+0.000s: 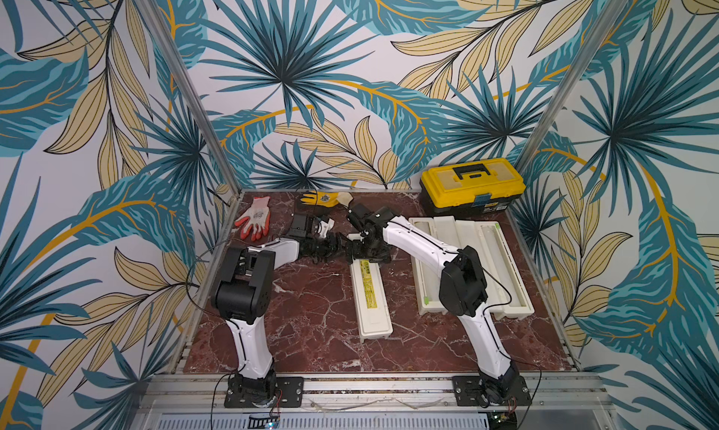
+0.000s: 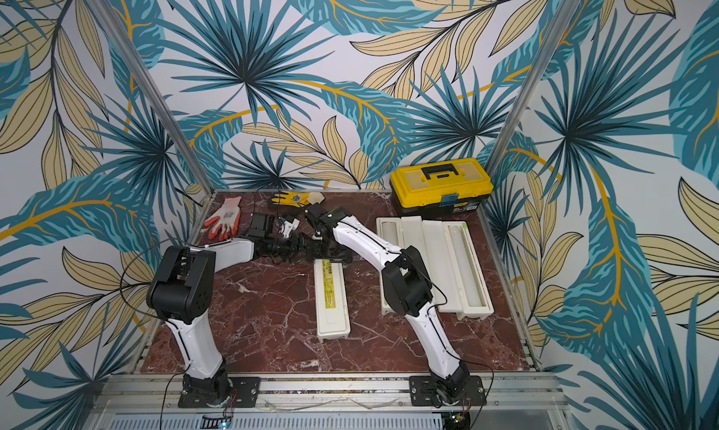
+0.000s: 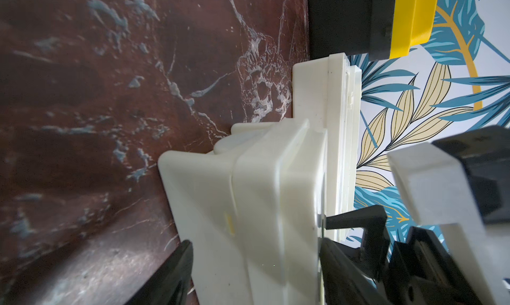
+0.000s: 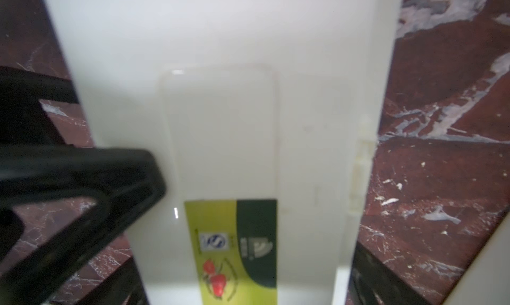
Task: Put plastic wrap rolls into dispensers
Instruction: Close the lid on the plastic wrap cutting box.
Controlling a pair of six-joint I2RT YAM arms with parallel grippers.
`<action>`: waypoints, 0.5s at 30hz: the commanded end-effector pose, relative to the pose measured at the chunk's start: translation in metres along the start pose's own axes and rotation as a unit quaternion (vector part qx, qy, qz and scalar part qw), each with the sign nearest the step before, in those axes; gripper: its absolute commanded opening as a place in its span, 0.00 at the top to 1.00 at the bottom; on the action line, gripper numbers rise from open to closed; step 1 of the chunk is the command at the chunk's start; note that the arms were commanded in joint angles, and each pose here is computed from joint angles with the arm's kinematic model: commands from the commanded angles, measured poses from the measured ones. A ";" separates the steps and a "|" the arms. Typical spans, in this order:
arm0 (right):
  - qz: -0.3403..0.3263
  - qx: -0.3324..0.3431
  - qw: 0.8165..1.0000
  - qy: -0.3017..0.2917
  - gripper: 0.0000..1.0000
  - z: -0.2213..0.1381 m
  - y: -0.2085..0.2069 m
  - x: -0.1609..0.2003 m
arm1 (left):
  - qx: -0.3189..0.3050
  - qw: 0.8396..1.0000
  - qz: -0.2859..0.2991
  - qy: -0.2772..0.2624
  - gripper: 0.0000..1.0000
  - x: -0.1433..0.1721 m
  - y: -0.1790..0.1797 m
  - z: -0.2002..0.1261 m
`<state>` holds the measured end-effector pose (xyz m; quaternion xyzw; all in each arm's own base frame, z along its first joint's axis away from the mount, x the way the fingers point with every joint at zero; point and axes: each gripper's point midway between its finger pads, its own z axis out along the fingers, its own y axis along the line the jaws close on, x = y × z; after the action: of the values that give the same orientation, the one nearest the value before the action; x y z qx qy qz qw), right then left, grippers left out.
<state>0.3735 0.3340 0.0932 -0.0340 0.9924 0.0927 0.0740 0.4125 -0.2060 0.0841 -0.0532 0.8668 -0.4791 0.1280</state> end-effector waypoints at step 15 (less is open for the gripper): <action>0.006 -0.027 0.999 0.038 0.04 -0.007 -0.004 0.045 | -0.129 0.988 -0.080 0.029 0.34 0.041 0.076 0.006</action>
<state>0.3413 0.3248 0.1068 -0.0370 0.9906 0.1187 0.0572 0.4103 -0.2104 0.0835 -0.0489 0.8686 -0.4763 0.1279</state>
